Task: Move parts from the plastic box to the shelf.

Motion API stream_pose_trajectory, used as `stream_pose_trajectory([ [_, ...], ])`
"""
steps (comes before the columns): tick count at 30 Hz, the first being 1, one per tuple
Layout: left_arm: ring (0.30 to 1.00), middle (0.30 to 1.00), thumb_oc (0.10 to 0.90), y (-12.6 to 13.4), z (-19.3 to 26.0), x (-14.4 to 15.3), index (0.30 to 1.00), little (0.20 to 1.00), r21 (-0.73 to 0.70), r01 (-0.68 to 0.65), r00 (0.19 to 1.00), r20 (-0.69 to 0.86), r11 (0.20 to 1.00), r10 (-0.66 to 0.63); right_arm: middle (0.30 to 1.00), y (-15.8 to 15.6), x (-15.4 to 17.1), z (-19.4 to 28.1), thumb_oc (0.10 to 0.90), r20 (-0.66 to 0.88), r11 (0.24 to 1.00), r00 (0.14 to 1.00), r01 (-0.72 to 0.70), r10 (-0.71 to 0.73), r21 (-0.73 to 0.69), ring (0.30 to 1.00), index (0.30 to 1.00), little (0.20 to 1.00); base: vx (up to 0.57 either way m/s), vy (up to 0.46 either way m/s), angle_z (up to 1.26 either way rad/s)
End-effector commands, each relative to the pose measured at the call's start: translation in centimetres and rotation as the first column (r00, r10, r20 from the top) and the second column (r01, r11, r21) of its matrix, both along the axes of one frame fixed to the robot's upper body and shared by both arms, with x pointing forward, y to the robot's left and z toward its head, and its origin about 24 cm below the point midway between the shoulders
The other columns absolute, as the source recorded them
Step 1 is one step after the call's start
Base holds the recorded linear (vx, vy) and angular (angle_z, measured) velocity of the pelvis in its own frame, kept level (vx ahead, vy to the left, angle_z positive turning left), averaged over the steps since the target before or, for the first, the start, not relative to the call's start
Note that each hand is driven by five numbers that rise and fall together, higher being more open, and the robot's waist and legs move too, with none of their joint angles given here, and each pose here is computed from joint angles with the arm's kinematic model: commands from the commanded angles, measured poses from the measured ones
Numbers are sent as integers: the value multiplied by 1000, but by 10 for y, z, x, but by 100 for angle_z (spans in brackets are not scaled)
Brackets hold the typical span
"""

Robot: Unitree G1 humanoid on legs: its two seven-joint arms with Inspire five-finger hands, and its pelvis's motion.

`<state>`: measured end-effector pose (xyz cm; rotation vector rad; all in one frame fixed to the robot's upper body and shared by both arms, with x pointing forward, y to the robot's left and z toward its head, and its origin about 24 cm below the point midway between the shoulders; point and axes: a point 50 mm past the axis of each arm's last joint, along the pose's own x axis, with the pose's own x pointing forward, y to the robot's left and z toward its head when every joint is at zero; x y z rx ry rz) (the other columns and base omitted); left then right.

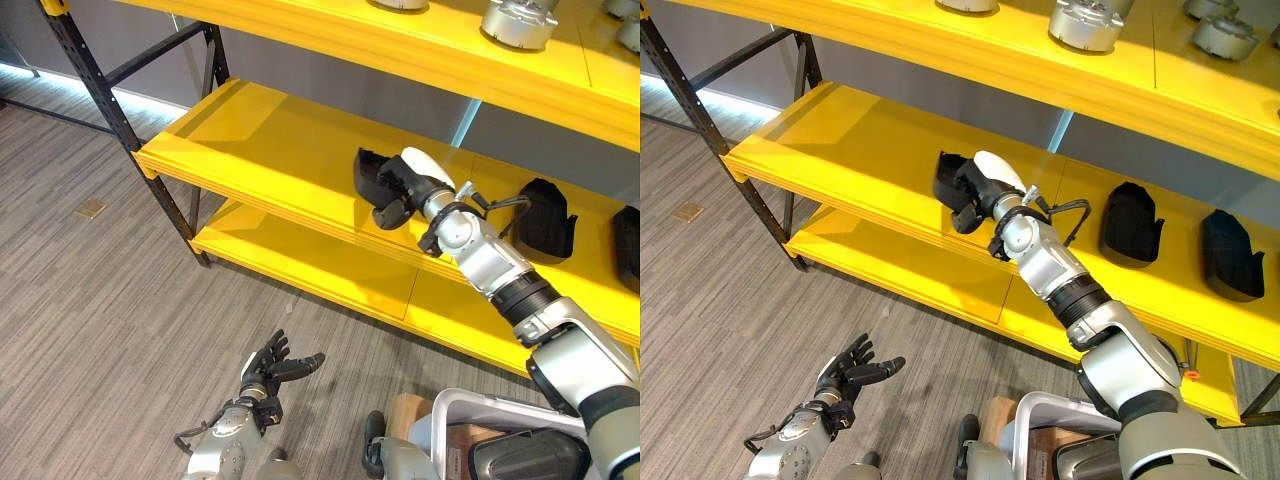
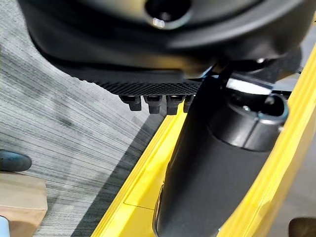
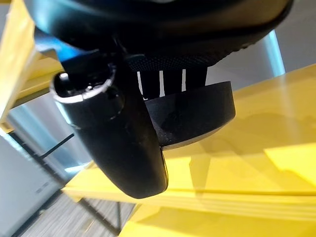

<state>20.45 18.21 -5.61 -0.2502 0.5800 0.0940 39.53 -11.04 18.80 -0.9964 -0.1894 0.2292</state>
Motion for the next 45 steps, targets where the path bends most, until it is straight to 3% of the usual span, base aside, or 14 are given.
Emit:
stream_pose_trajectory([
  [1,1000,1000,900,13,28,9,1000,1000,12,-10,988,156,1000,8,300,33,-5,95,400,327,994,939,-106,103,-7,300,300,300,0,0,0],
  [6,1000,1000,900,16,31,11,1000,1000,16,-22,985,170,1000,19,300,27,3,97,400,320,999,947,-41,36,10,300,300,300,-12,-6,12],
  [17,1000,1000,900,22,29,10,1000,1000,12,-41,987,157,999,39,300,-37,8,107,400,350,988,926,156,-144,-8,300,300,300,26,-102,20],
  [27,1000,1000,900,20,26,9,1000,1000,-56,-71,989,129,996,78,300,-69,6,120,400,369,970,898,238,-240,52,300,300,300,96,-179,22],
  [34,1000,1000,900,12,16,3,1000,1000,-71,-54,994,92,996,60,300,-67,0,102,400,360,978,911,208,-199,15,300,300,300,360,295,-30],
  [38,1000,1000,900,9,27,17,1000,1000,-2,40,988,148,999,-39,300,-73,-8,93,400,353,981,915,184,-196,69,300,300,300,216,340,-81],
  [45,1000,1000,900,11,36,29,1000,1000,30,50,983,175,998,-54,300,-71,-7,101,400,365,980,910,178,-196,83,300,300,300,108,276,-23],
])
